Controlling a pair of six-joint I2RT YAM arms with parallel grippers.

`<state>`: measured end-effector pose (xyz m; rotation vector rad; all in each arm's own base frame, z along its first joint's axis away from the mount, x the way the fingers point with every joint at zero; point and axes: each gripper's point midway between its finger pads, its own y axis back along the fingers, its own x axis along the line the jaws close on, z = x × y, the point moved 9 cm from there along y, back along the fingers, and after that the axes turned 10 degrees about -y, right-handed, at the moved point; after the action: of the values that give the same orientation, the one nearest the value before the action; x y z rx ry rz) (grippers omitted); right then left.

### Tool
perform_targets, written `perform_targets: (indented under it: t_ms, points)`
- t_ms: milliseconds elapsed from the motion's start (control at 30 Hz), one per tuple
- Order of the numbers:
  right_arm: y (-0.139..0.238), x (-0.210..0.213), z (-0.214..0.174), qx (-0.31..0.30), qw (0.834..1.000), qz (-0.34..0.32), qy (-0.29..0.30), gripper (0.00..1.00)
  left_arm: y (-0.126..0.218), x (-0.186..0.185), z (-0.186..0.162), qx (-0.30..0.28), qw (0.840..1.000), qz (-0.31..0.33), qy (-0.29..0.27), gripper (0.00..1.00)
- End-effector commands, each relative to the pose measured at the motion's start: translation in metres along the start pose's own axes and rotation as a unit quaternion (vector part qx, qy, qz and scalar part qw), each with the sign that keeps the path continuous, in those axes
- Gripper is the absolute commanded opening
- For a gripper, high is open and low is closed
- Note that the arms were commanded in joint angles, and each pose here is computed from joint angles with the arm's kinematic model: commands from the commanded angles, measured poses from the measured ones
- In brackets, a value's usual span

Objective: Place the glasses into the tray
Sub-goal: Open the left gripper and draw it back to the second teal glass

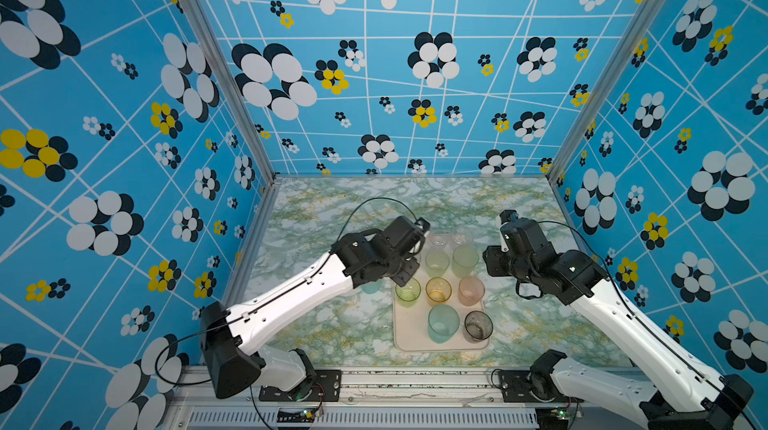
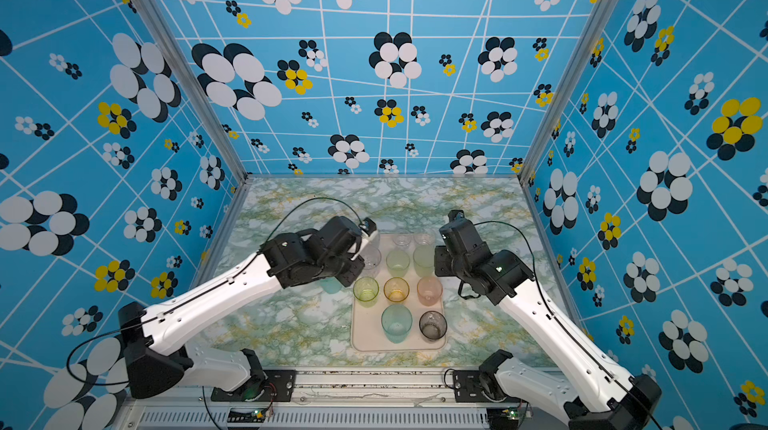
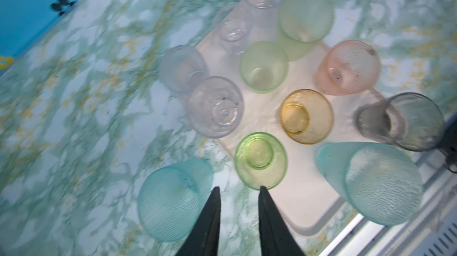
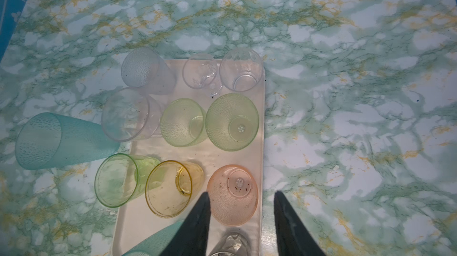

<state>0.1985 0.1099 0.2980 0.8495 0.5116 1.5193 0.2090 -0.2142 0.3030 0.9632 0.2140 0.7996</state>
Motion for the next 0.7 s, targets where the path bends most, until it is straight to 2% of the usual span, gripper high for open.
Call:
perform_targets:
  t_ms: [0,133,200,667]
  points:
    - [-0.004,0.0,-0.003,0.005,1.0,0.01,0.0,0.45,-0.015,0.045,-0.046,0.062,0.993,0.048,0.088,0.28]
    - [-0.003,0.001,-0.002,0.005,1.0,0.013,0.0,0.44,-0.027,0.083,-0.086,0.084,0.979,0.063,0.174,0.27]
    - [-0.003,0.002,-0.001,0.005,1.0,0.014,0.001,0.45,-0.031,0.092,-0.097,0.092,0.975,0.062,0.194,0.27]
    - [-0.011,0.005,-0.001,0.014,1.0,0.009,0.004,0.45,-0.045,0.094,-0.098,0.065,0.975,0.024,0.21,0.31]
